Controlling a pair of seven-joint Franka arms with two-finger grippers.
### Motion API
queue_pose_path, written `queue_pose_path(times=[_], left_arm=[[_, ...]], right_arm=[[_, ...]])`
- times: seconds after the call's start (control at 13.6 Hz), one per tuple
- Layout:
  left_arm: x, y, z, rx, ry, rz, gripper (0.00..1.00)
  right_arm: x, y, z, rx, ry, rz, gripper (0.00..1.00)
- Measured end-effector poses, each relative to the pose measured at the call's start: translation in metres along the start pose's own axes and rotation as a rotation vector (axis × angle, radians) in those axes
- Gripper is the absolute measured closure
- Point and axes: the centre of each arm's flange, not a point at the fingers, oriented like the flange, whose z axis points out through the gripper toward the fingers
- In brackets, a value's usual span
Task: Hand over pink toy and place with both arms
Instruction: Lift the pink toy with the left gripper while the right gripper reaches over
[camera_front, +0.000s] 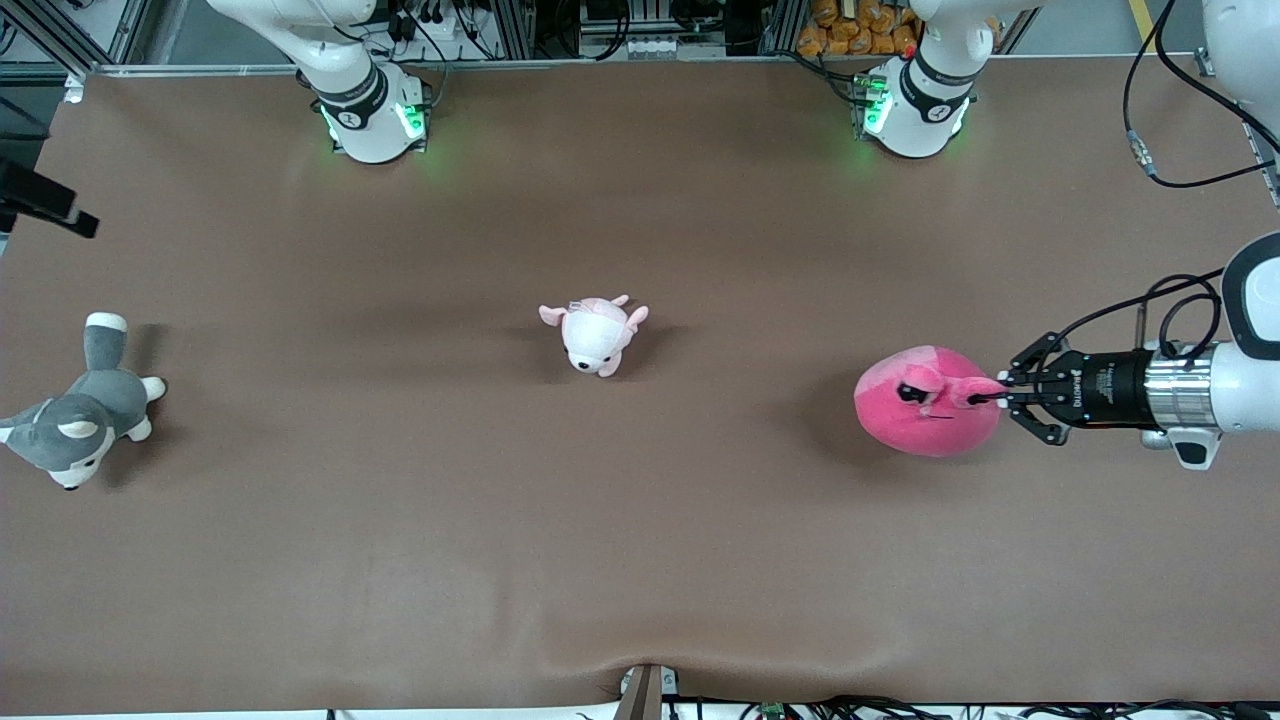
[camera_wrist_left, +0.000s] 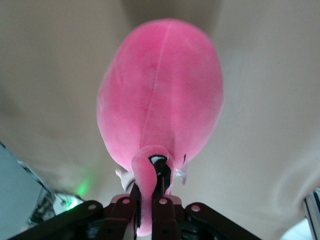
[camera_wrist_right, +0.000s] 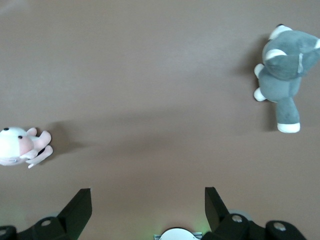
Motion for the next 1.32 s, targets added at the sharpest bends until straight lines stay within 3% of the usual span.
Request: queue_pose_path(times=[0.22,0.44,0.59,0.66,0.81,0.88,1.1,1.32], left_arm=[[-0.08,-0.009,0.012,0.017,-0.024,-0.086,0.9],[-0.149,-0.021,0.027,0.018,-0.036,-0.143,0.9],[-0.194,-0.027,0.05,-0.003,-0.04,-0.189,0.9],[-0.219,-0.031,0.064,-0.027,-0.048,-0.221,0.9],[-0.268,-0.042,0.089,-0.072,-0.073,-0.254,0.9],[-0.289,-0.049,0.099,-0.086,-0.085,-0.259,0.9],[-0.339,-0.068,0.122,-0.128,-0.131,-0.281,0.9],[-0.378,-0.087,0.137,-0.165,-0.185,-0.306,0.9]], right_arm=[[0.0,-0.032,0.002,-0.031,0.008,-0.053,0.0],[0.017,-0.028,-0.003,-0.027,0.114,-0.046,0.0],[0.034,-0.024,0.007,-0.028,0.148,-0.04,0.0],[0.045,-0.025,0.017,-0.03,0.15,-0.051,0.0],[0.065,-0.029,0.052,-0.019,0.091,-0.107,0.0],[0.072,-0.035,0.07,0.03,0.047,-0.122,0.0],[0.072,-0.064,0.099,0.27,-0.087,-0.143,0.0],[0.063,-0.111,0.097,0.394,-0.152,-0.067,0.0]])
